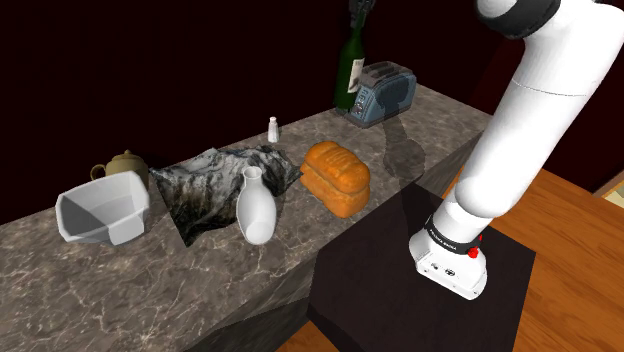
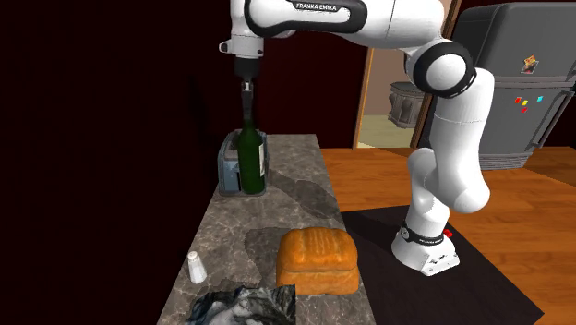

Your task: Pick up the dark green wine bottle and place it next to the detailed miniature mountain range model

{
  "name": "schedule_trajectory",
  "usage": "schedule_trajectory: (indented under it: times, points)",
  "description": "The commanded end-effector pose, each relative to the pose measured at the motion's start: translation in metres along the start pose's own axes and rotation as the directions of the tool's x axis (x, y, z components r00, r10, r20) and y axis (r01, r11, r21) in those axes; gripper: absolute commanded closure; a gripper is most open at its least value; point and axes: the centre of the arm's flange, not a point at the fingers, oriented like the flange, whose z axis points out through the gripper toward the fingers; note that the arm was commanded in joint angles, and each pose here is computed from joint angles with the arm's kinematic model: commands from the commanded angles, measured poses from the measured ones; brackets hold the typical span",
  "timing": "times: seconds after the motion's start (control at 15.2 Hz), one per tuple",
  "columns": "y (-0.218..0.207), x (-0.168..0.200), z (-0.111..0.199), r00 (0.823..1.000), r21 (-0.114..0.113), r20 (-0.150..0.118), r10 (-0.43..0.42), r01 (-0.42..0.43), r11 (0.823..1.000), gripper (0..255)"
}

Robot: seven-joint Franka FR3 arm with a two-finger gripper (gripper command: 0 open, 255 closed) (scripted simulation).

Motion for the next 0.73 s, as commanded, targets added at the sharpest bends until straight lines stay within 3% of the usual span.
schedule_trajectory:
  times: [0.0,0.66]
  points:
    - [-0.029,-0.001,-0.002,1.000,-0.001,0.000,0.001,-0.001,1.000,255]
    - [-0.161,-0.006,-0.002,1.000,-0.001,0.000,0.001,-0.001,1.000,255]
